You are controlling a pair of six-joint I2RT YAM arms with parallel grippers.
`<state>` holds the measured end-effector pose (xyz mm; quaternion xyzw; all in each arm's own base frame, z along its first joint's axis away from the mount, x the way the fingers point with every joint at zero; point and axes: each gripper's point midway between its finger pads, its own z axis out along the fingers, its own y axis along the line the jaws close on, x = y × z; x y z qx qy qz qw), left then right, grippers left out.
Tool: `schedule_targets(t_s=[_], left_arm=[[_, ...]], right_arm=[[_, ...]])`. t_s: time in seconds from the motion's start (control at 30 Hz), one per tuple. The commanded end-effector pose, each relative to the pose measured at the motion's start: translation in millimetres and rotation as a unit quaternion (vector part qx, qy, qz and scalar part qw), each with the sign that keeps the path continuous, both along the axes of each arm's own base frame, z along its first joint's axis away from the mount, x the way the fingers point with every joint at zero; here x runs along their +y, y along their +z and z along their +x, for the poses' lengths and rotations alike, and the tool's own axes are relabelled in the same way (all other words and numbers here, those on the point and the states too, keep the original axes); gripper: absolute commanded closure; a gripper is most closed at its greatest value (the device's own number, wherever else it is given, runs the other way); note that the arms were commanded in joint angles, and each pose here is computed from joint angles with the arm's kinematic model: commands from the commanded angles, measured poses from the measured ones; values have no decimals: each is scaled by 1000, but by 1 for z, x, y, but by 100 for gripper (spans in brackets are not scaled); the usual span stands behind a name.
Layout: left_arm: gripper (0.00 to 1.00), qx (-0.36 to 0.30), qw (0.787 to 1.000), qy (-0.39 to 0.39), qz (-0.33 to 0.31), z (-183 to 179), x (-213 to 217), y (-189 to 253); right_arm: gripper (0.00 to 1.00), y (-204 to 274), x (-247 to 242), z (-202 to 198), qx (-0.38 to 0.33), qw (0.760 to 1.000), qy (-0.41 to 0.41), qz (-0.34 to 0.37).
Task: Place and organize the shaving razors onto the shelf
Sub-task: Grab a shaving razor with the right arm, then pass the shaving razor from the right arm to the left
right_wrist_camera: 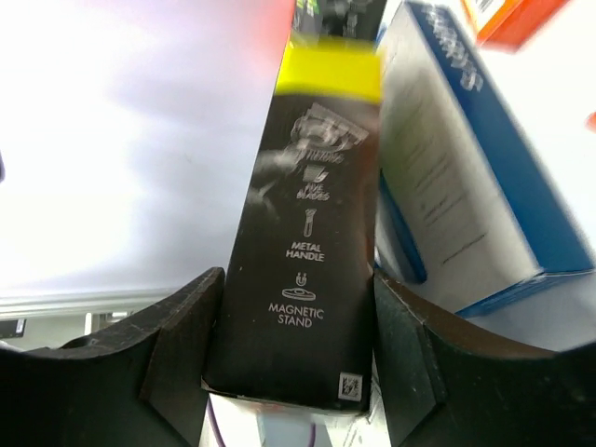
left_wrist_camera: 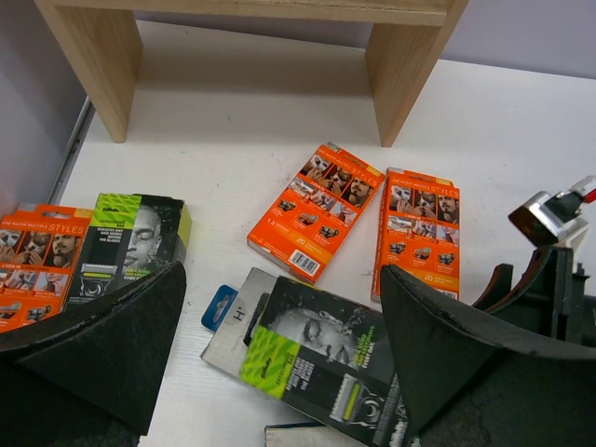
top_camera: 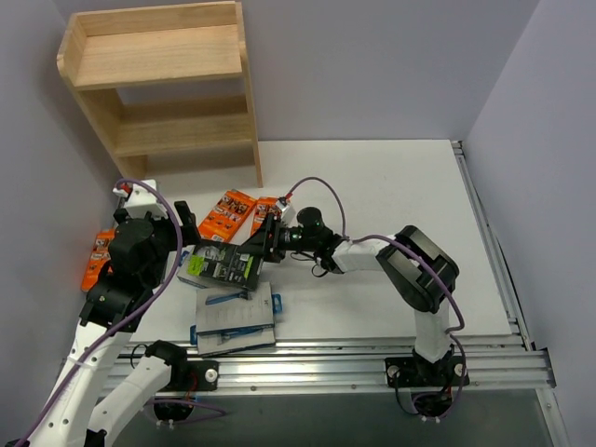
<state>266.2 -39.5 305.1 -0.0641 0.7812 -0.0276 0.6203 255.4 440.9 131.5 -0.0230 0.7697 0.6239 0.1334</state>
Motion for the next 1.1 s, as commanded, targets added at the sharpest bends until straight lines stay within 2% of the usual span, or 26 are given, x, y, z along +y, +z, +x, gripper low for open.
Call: schedule_targets(t_s=[0.0, 0.17, 0.4, 0.5, 0.6, 0.77, 0.97, 1.07], left_arm=[[6, -24, 1000, 9, -2, 0, 4, 18], [6, -19, 1000, 2, 4, 2, 1, 17], [6, -17, 1000, 0, 6, 3, 0, 15], [6, -9, 1000, -8, 9, 7, -4, 11], [6, 2, 999, -38, 5, 12, -16, 4], [6, 10, 990, -136, -21, 14, -56, 1], [6, 12, 979, -190, -69, 15, -83, 4], [6, 24, 964, -241, -107, 15, -106, 6]], right_arm=[[100, 84, -11, 17, -88, 994, 10, 69], [100, 109, -46, 45, -110, 991, -12, 70], [100, 110, -64, 54, -139, 990, -4, -1], [100, 119, -75, 56, -153, 988, -4, 0], [100, 127, -90, 63, -161, 987, -10, 4], [100, 136, -118, 70, -166, 986, -23, 2], [100, 157, -144, 73, -182, 982, -41, 14], [100, 164, -157, 75, -187, 981, -52, 19]])
